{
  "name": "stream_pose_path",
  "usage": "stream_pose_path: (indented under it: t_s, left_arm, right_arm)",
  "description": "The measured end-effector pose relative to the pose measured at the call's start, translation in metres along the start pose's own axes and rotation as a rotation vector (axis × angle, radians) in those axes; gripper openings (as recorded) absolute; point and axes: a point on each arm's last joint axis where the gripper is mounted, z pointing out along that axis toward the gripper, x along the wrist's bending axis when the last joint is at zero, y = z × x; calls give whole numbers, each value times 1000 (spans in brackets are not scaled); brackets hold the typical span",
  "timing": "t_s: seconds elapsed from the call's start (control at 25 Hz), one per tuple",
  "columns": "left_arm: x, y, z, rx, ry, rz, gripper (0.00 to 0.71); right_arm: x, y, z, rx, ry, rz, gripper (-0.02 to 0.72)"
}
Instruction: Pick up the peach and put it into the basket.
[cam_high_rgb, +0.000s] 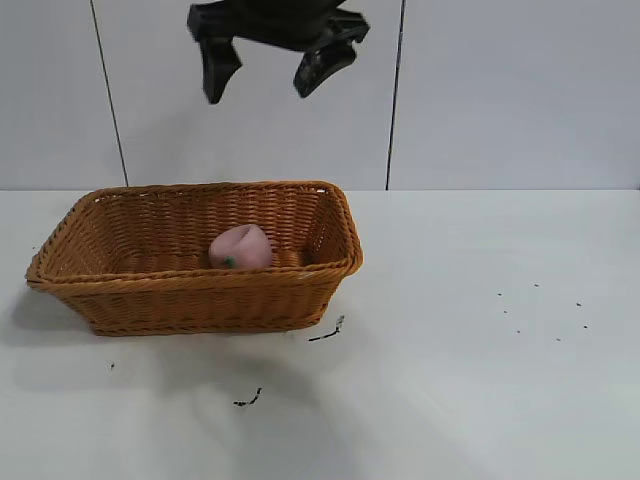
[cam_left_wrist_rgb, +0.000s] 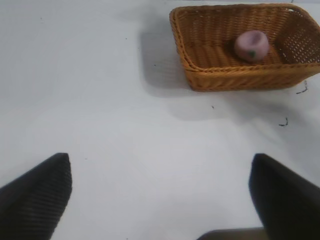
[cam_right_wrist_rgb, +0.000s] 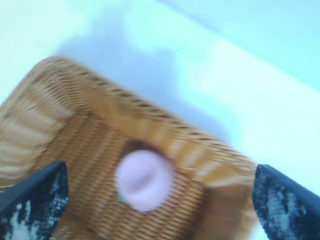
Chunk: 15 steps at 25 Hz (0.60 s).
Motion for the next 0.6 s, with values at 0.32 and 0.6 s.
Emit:
stream_pose_path:
  t_s: [0.32,0.6]
  left_arm:
    - [0,0,0,0,0,0,693]
    - [0,0,0,0,0,0,693]
  right_arm:
    - [-116,-22,-13,74,-107,214,695]
    - [-125,-29,-27,141,-110,237,695]
